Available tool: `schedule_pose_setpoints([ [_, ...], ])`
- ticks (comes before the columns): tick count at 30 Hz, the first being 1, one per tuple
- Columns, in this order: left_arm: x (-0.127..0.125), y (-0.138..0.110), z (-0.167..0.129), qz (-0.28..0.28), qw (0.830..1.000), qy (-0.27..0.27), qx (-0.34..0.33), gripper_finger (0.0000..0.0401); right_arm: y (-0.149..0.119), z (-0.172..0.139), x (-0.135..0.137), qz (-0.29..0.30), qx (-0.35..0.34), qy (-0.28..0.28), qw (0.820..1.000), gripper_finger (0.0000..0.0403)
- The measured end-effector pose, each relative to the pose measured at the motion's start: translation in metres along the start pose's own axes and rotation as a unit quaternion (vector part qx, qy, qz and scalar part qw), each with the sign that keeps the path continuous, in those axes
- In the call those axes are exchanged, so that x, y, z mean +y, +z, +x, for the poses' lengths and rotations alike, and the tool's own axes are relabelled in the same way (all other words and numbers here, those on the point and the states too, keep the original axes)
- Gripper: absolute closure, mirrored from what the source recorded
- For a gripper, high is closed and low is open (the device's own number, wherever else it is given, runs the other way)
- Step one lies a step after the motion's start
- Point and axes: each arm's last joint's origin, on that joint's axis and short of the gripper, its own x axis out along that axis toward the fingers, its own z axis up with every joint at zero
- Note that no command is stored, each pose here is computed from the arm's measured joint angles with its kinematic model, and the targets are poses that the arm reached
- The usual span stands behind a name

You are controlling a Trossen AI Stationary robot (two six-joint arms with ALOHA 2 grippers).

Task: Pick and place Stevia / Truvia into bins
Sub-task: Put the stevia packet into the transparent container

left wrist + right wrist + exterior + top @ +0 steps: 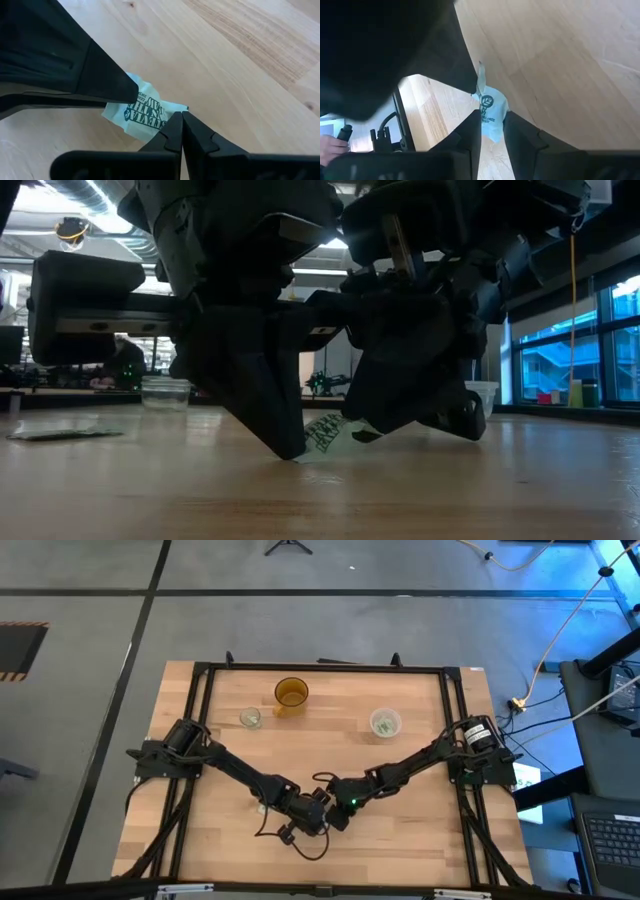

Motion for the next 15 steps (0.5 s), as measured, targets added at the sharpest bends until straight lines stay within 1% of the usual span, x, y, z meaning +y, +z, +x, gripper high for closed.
schedule_pose_setpoints([
  [8,-0.0001,0.0000,0.0000,0.000,1.000,0.000,0.000,0.0399,0.0003,-0.0003,0.0004,-0.004,0.001,0.001,1.000,0.0358],
  [11,-0.0002,0.0001,0.0000,0.000,1.000,-0.001,-0.001,0.0399,0.0004,-0.0004,0.0005,-0.014,0.001,0.001,1.000,0.0372],
  [15,-0.0004,0.0001,0.0000,-0.011,1.000,-0.005,-0.002,0.0399,0.0004,-0.0005,0.0006,-0.014,0.001,0.001,1.000,0.0389],
])
